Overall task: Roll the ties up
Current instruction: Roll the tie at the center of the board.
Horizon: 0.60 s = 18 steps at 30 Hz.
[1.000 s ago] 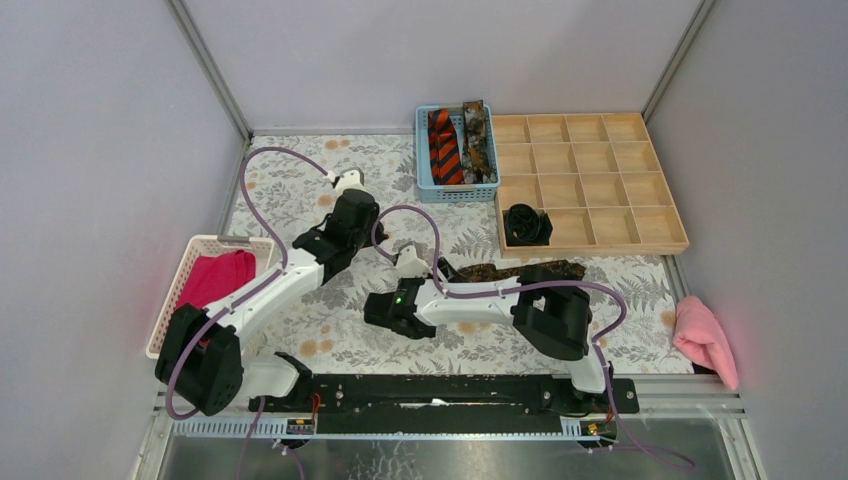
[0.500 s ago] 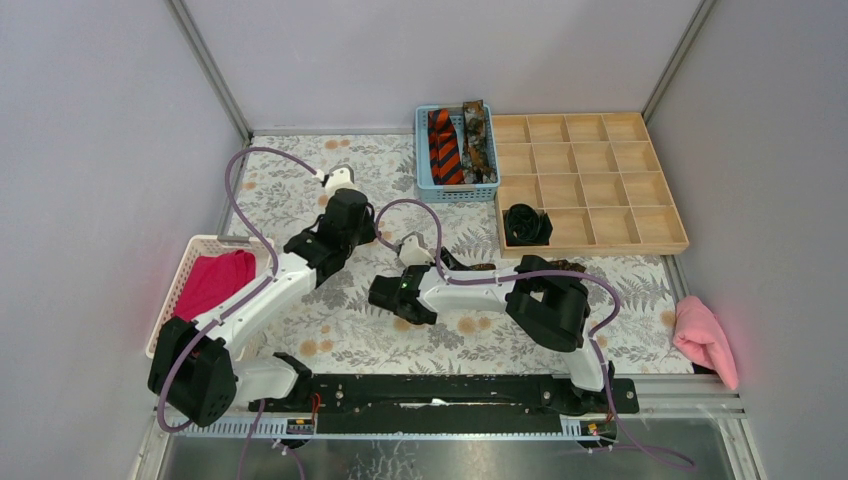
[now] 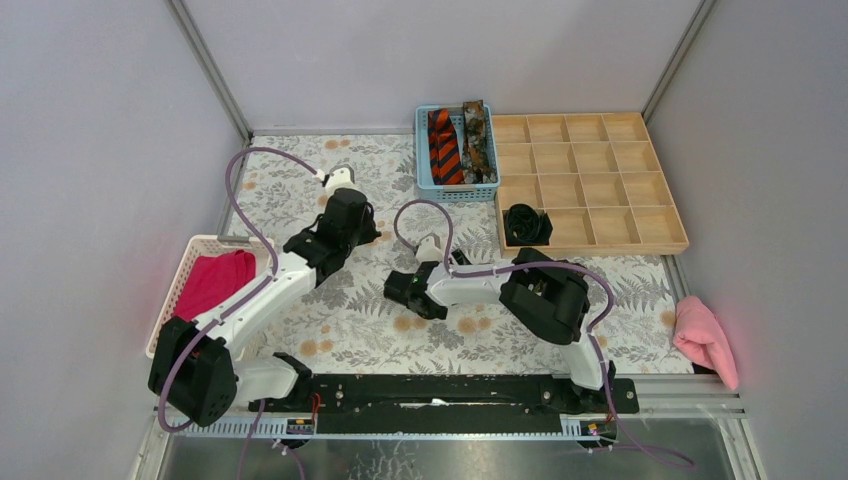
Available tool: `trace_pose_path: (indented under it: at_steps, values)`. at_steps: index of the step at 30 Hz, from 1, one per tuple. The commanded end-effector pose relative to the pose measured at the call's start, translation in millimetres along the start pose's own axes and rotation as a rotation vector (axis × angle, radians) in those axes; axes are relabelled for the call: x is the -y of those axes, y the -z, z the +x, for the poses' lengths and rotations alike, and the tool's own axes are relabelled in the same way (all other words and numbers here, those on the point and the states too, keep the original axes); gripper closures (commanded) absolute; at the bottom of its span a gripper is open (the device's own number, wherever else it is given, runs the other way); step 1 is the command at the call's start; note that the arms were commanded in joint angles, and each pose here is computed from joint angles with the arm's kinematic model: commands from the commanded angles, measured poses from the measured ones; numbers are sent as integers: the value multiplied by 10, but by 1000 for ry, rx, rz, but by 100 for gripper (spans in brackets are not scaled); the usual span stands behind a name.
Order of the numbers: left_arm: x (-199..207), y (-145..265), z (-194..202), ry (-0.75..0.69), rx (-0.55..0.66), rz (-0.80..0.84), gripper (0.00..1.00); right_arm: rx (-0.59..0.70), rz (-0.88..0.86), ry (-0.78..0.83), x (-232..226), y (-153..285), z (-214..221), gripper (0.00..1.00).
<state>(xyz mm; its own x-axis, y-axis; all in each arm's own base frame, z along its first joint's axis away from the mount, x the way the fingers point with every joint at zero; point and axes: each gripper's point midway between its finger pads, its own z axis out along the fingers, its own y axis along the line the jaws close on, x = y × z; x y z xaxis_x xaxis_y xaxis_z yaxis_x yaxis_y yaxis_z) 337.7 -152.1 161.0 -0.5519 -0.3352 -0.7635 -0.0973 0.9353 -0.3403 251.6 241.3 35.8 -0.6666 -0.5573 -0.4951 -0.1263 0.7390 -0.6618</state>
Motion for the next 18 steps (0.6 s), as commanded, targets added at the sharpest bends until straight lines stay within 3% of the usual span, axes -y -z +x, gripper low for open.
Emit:
trace_pose_path:
  at_steps: [1, 18]
  values:
    - [3, -18, -51, -14, 13, 3, 90, -53, 9, -21, 29, -188, 126, 27]
    - [97, -64, -90, -23, 5, 35, 93, -188, -123, -151, -53, -547, 337, 41]
